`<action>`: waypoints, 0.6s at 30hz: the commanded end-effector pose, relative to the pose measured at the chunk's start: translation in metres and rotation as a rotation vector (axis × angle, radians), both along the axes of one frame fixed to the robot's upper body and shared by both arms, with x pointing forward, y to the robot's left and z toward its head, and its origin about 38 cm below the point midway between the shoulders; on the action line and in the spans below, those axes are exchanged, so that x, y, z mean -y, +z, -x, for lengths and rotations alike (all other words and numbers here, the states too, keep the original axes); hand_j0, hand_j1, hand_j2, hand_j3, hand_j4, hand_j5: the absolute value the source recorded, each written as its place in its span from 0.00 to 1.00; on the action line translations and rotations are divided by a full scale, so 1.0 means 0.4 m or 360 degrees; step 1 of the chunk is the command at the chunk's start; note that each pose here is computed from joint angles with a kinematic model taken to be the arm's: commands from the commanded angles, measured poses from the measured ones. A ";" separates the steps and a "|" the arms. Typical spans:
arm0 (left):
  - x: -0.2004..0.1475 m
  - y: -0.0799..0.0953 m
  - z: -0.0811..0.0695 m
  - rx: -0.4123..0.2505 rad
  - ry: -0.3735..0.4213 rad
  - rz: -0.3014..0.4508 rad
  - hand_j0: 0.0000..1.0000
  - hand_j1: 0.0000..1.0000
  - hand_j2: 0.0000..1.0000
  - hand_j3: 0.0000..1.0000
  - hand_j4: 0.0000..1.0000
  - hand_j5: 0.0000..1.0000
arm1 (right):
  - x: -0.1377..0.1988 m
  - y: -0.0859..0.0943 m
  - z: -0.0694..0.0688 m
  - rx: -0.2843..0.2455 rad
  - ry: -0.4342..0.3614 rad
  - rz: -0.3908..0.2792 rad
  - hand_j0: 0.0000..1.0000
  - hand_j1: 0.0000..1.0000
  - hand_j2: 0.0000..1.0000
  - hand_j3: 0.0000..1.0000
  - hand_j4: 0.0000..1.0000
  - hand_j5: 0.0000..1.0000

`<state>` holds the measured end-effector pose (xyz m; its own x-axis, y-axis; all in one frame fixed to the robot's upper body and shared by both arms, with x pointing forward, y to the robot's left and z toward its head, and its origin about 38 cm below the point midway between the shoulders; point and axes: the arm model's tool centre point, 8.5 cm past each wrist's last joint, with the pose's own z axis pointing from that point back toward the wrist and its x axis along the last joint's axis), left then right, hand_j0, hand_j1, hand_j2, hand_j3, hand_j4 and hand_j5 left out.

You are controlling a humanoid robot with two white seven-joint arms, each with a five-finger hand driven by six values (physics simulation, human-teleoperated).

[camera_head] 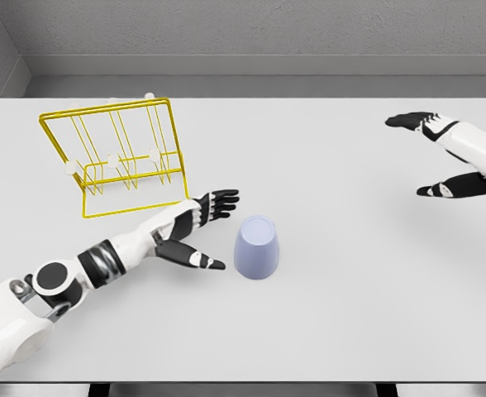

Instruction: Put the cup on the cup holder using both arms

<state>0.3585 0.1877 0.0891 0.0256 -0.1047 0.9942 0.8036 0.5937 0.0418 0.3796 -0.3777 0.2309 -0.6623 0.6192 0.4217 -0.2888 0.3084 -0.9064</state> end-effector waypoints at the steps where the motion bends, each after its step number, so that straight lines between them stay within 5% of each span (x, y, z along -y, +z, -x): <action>1: 0.007 -0.002 0.001 -0.0003 -0.0005 -0.0002 1.00 1.00 1.00 1.00 1.00 1.00 | 0.013 0.007 -0.002 0.0034 -0.0050 -0.0084 1.00 1.00 1.00 1.00 1.00 1.00; 8: 0.039 -0.001 0.008 0.0005 -0.0052 0.0010 1.00 1.00 1.00 1.00 1.00 1.00 | 0.029 -0.032 0.002 -0.0031 -0.0089 -0.0092 1.00 1.00 1.00 1.00 1.00 1.00; 18: 0.065 0.000 0.006 0.0004 -0.0072 0.0034 1.00 1.00 1.00 1.00 1.00 1.00 | 0.031 -0.031 0.002 -0.0030 -0.0092 -0.0094 1.00 1.00 1.00 1.00 1.00 1.00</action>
